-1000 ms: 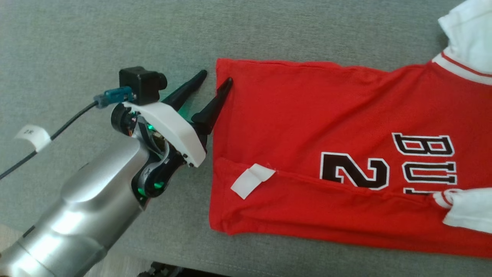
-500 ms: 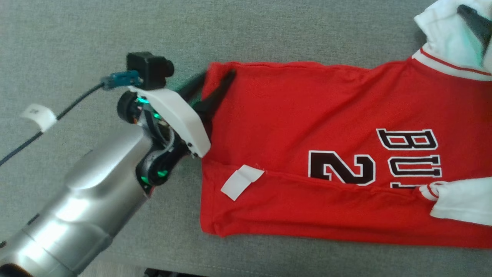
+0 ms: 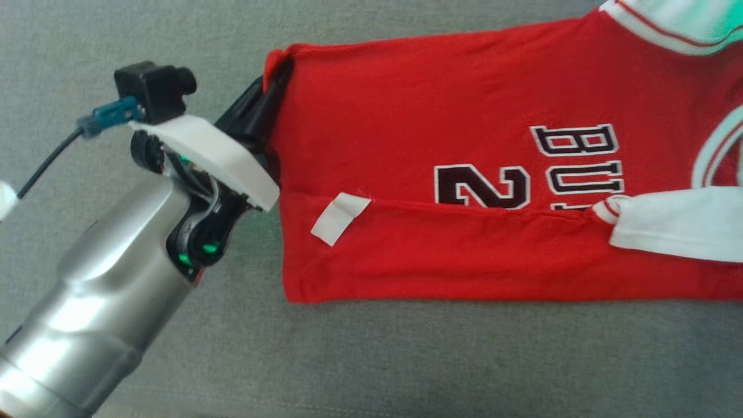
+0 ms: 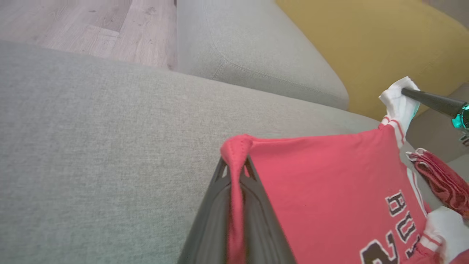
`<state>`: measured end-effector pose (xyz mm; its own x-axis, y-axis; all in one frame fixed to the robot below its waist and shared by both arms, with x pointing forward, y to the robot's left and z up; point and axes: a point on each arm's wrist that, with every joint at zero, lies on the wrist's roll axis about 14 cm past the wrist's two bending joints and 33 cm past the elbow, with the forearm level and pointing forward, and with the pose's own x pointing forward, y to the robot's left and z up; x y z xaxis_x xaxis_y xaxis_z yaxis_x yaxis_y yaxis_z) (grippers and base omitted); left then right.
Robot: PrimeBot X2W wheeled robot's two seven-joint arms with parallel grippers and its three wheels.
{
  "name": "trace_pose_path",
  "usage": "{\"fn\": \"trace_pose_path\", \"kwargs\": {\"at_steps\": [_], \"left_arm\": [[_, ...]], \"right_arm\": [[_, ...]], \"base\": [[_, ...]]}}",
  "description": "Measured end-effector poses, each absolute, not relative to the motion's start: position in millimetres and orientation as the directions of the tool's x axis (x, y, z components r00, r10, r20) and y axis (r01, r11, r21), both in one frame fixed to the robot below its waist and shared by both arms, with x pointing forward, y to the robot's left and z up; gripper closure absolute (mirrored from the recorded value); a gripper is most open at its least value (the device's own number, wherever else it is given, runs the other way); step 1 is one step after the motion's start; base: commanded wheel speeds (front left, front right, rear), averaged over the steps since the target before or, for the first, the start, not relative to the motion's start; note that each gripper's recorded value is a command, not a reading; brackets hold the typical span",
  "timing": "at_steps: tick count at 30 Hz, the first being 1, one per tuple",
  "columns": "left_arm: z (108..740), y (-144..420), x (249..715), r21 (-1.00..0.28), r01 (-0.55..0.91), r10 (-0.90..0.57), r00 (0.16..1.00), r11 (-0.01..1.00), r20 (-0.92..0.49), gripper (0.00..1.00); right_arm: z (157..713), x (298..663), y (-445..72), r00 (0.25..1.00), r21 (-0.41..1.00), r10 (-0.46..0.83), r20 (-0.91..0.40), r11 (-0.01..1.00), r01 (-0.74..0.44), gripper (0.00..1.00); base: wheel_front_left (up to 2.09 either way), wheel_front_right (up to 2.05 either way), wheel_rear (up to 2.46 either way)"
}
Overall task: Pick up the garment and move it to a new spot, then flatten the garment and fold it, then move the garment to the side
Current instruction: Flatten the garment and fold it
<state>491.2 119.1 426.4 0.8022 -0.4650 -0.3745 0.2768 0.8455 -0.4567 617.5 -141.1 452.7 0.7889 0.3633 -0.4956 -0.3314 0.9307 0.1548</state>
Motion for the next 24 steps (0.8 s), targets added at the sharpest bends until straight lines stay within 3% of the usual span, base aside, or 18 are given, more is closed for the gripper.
{"fn": "trace_pose_path", "kwargs": {"at_steps": [3, 11, 24], "left_arm": [[429.3, 109.4, 480.0, -0.487, 0.289, -0.489, 0.797, 0.824, -0.354, 1.00], [415.7, 99.4, 423.3, -0.542, 0.269, -0.505, 0.788, 0.796, -0.351, 1.00], [429.5, 86.8, 389.7, -0.589, 0.263, -0.522, 0.789, 0.764, -0.324, 1.00]], "right_arm": [[452.7, 598.3, -139.9, 0.779, 0.163, 0.383, -0.496, 0.923, -0.350, 1.00], [406.8, 500.5, -160.6, 0.687, 0.184, 0.381, -0.619, 0.920, -0.345, 1.00], [416.9, 449.8, -174.0, 0.689, 0.229, 0.383, -0.615, 0.923, -0.309, 1.00]], "base": [[0.00, 0.00, 0.00], [0.00, 0.00, 0.00], [0.00, 0.00, 0.00]]}}
